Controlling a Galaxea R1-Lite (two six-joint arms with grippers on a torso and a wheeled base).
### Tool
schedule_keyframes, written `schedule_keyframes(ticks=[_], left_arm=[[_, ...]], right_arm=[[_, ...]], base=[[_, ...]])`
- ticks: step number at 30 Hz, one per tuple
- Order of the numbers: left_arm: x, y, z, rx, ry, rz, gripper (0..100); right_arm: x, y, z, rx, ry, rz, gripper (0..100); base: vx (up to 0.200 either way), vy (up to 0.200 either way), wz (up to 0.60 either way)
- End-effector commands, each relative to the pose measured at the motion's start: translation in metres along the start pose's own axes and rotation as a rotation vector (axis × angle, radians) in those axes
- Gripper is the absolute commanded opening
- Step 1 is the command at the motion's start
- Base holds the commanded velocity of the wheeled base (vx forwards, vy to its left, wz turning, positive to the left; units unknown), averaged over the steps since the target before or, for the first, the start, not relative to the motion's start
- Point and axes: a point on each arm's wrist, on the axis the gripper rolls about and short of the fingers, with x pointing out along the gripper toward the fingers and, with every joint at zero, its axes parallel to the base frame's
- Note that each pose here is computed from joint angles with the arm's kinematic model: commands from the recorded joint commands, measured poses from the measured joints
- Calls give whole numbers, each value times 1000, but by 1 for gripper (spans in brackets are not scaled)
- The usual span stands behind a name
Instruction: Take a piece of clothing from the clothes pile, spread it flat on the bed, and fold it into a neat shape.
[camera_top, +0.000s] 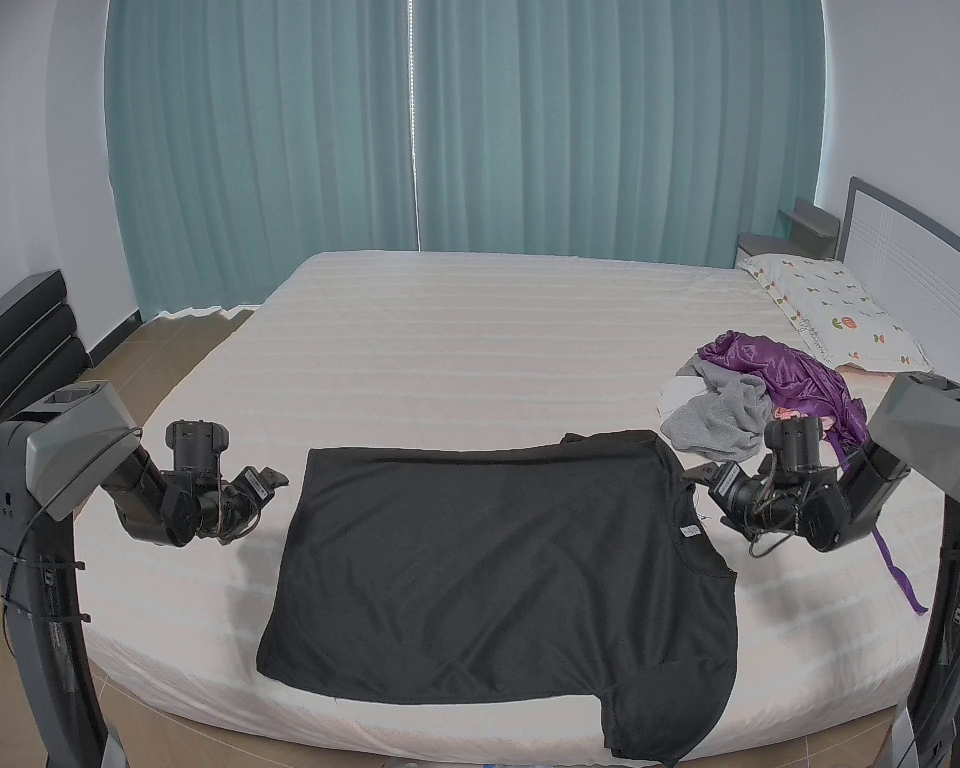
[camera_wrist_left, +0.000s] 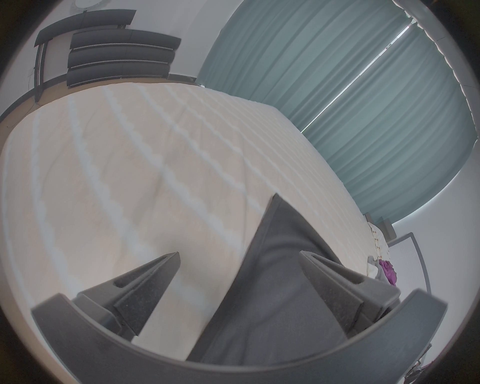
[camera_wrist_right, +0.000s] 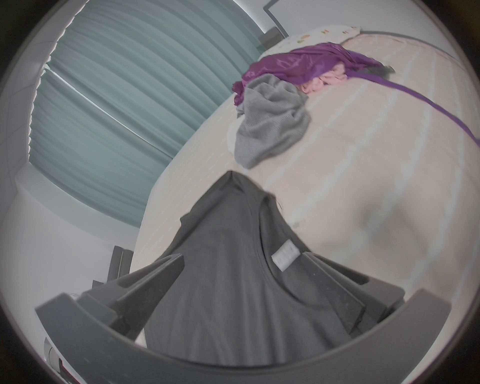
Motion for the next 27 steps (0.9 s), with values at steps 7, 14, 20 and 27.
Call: schedule_keyframes(ticks=[7,14,20,27], left_arm=[[-122,32,-83,-42,163,-38,100],[-125,36,-87,-49,172,-41,100],[-127,37,-87,-84,172,-36,100],[-129,33,-91,-107,182,-45,100]], right_arm=[[-124,-44,-78,136,216,59,100],[-122,-52,-86,156,270,31,100],[-122,-53,-87,157,277,27,100],[-122,-54,-88,177,265,36,100]], base=[[-114,0,0],[-57,0,0],[0,0,0],[0,-86,0]])
